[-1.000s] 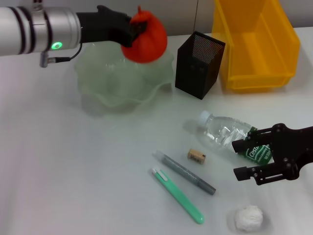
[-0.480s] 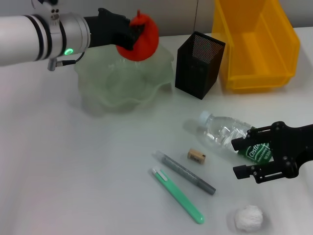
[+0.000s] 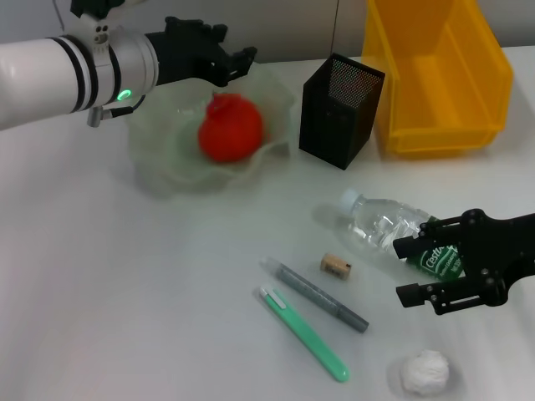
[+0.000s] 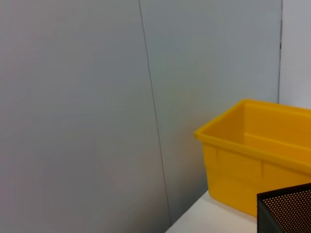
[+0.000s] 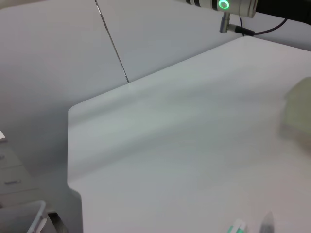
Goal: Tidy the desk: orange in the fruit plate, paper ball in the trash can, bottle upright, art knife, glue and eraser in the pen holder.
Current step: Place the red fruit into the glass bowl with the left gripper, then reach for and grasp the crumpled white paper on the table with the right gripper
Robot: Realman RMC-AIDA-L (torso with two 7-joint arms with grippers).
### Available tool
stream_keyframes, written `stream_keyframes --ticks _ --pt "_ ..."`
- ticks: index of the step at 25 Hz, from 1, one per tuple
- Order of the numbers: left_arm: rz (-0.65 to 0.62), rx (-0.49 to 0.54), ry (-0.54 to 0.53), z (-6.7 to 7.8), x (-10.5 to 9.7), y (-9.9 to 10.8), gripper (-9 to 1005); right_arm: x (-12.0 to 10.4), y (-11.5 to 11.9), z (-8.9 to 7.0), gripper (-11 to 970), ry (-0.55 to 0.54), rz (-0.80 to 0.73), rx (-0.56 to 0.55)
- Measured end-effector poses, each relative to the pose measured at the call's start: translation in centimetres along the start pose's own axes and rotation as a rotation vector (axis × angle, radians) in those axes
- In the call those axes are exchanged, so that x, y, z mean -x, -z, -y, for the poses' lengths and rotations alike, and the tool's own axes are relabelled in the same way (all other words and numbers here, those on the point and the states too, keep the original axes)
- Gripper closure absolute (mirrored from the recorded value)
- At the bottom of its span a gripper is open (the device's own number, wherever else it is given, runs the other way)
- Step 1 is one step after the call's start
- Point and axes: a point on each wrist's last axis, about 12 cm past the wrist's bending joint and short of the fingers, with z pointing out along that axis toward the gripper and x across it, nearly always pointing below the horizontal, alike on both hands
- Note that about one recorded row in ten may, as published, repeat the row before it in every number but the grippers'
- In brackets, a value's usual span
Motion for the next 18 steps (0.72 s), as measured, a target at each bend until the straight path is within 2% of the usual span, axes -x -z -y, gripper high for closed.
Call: stream_keyframes --ticks 6,8,9,13,14,15,16,18 --pt "0.006 -0.019 0.017 -0.1 -0.4 0.6 356 0.0 0.2 0.0 272 -0.009 0.008 -0.005" --pt "0.030 -0.085 0.012 0.4 -0.2 1.5 286 0.1 0.3 -0.1 272 -0.012 0.007 -0.009" --pt "0.057 -0.172 -0.002 1.0 -0.1 2.9 262 0.2 0.5 -0.1 272 -0.021 0.001 -0.018" --pt "0.063 -0.205 -0.003 1.2 -0.2 3.4 168 0.8 0.8 -0.2 273 -0.024 -0.026 -0.020" --pt "0.073 -0.250 0.003 1.4 -0.4 4.4 145 1.1 0.8 -0.2 273 -0.019 -0.045 -0.019" --pt "0.096 -0.376 0.034 2.3 -1.3 6.7 145 1.3 0.9 -0.3 273 -0.016 -0.061 -0.020" --pt "0.114 -0.449 0.063 2.8 -2.2 8.3 145 2.1 1.0 -0.5 273 -0.007 -0.107 -0.016" --pt "0.114 -0.449 0.063 2.8 -2.2 8.3 145 2.5 1.1 -0.7 273 -0.003 -0.130 -0.015"
